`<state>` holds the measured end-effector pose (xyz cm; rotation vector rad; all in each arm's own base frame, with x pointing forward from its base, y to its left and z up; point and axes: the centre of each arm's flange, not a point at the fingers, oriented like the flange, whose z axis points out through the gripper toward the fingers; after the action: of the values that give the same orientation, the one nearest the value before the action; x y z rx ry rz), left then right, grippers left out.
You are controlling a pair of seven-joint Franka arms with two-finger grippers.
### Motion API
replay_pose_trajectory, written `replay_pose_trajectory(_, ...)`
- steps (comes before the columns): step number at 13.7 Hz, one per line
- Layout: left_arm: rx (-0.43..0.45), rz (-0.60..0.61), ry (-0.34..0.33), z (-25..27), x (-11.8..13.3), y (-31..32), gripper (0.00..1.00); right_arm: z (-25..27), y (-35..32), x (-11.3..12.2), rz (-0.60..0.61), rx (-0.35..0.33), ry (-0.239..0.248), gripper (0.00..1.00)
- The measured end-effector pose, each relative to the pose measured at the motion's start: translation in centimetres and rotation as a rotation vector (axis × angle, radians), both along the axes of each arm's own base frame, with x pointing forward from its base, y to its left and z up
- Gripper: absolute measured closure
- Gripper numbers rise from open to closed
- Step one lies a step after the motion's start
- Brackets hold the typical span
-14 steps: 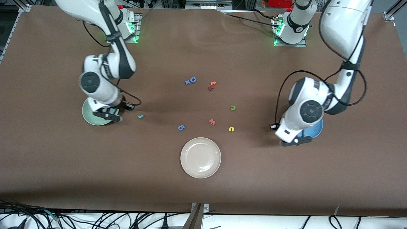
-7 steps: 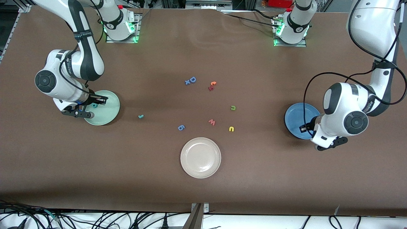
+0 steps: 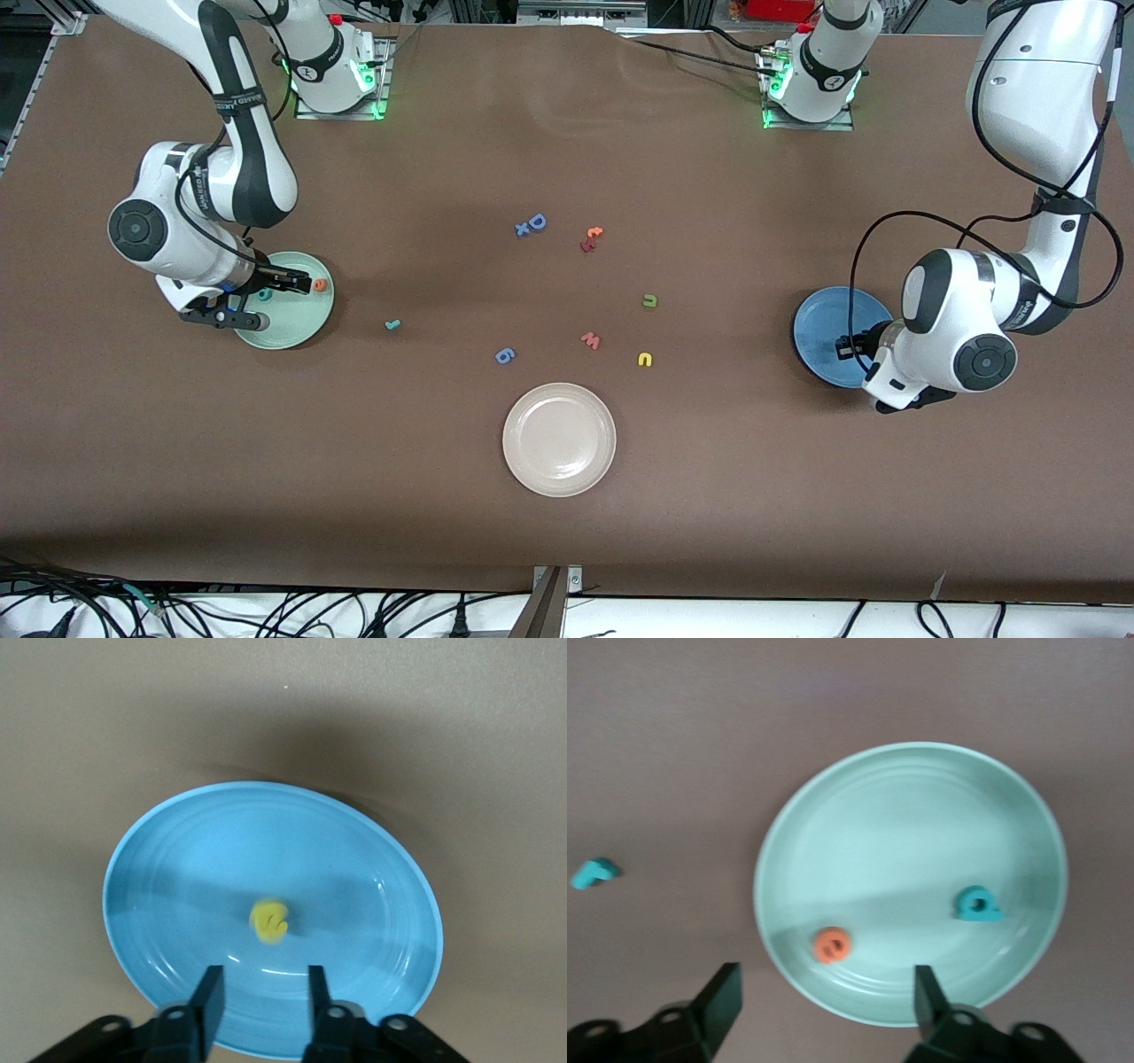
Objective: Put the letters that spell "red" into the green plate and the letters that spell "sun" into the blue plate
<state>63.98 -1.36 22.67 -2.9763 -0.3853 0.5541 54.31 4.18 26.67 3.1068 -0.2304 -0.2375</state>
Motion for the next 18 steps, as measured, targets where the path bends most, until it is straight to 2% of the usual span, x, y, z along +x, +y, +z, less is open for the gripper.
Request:
replay_pose_trajectory(1, -0.002, -0.005, -0.001, 0.1, 0.1, -0.1, 0.39, 0.0, 1.5, 0.1, -0.018, 0.015, -0.021, 0.03)
replay_pose_trajectory(2, -0.004, -0.009, -0.004, 0.3, 0.2, -0.3, 0.30, -0.2, 3.3, 0.3, -0.038, 0.022, -0.047, 0.01)
replay_pose_trajectory(5, -0.004, 0.005, -0.025, 1.1, 0.6, -2.3, 0.00, -1.8, 8.4, 0.7, -0.086, 0.016, -0.134, 0.02)
replay_pose_trajectory(7, -0.014, 0.009, -0.039, 1.9, 0.6, -5.9, 0.00, -3.9, 10.3, 1.0, -0.116, 0.014, -0.173, 0.02)
replay_pose_trajectory(9, -0.024, 0.029, -0.054, 2.7, 0.2, -9.9, 0.00, -5.5, 11.3, 1.6, -0.163, 0.017, -0.191, 0.03)
replay_pose_trajectory(12, -0.061, 0.031, -0.086, 3.8, -0.5, -15.8, 0.00, -7.0, 12.7, 2.2, -0.242, 0.028, -0.204, 0.04)
replay_pose_trajectory(15, -0.120, -0.016, -0.128, 5.0, -1.5, -20.7, 0.00, -8.3, 13.9, 1.9, -0.298, 0.030, -0.222, 0.04)
replay_pose_trajectory(18, -0.165, -0.087, -0.180, 5.1, -3.4, -25.2, 0.00, -9.5, 15.0, 1.3, -0.322, 0.026, -0.212, 0.04)
